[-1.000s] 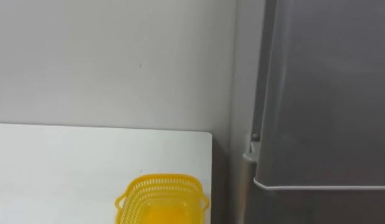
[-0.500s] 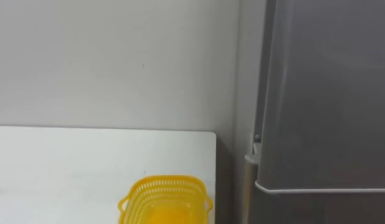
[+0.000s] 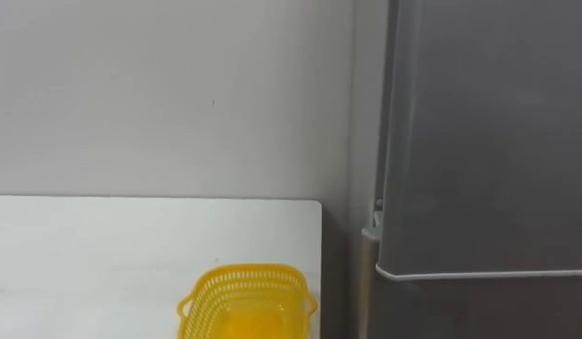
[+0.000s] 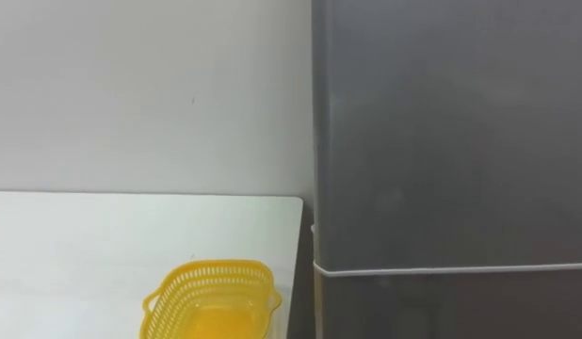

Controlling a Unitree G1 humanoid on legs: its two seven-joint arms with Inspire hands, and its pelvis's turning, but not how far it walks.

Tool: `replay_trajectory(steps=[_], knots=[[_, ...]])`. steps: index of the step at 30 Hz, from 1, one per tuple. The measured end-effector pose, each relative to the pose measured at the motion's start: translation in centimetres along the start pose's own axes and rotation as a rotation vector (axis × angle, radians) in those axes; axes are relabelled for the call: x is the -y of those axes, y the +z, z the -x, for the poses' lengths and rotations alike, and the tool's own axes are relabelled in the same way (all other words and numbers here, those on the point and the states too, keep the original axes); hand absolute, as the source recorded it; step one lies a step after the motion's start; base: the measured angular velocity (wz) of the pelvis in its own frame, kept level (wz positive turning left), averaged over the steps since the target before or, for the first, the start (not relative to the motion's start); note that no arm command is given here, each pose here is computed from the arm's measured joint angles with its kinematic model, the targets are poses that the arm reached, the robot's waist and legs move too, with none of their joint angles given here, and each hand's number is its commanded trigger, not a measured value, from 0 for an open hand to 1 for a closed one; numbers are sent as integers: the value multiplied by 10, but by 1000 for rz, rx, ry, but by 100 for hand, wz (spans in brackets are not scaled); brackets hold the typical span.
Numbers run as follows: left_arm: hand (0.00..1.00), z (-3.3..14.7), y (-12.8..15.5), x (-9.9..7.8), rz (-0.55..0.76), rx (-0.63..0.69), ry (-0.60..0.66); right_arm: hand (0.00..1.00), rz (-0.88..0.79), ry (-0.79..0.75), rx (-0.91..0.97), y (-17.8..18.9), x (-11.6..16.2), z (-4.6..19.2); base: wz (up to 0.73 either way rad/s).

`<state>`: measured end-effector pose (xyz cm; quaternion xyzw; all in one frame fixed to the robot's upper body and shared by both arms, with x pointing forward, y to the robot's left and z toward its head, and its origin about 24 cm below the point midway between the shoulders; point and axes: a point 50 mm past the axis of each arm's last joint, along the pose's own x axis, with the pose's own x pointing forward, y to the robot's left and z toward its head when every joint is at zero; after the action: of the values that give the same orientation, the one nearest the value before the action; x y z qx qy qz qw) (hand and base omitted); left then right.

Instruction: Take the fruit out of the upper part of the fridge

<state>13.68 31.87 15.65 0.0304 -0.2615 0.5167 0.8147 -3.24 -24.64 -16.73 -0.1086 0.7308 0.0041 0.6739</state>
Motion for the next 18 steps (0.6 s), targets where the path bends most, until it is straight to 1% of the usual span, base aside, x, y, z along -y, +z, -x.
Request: replay_trajectory(steps=[2, 3, 6, 7, 11, 12, 15, 18], knots=[[0, 3, 6, 12, 55, 7, -89, 0, 4, 24, 2, 2, -2, 0, 0], [0, 3, 7, 16, 70, 11, -113, 0, 5, 27, 3, 3, -2, 0, 0], [0, 9, 16, 41, 151, 31, -262, 0, 9, 35, 9, 6, -1, 0, -8], [0, 10, 16, 44, 162, 32, -288, 0, 9, 36, 11, 7, -1, 0, -7], [0, 19, 20, 70, 230, 27, -457, 0, 13, 48, 4, 10, -2, -1, -2], [0, 20, 21, 72, 239, 32, -473, 0, 13, 48, 6, 11, -2, -1, 6], [0, 26, 28, 85, 343, 15, -574, 0, 17, 59, 6, 16, -3, -1, 5], [0, 39, 31, 99, 404, -10, -731, 0, 54, 65, 5, 19, -4, -1, -7]])
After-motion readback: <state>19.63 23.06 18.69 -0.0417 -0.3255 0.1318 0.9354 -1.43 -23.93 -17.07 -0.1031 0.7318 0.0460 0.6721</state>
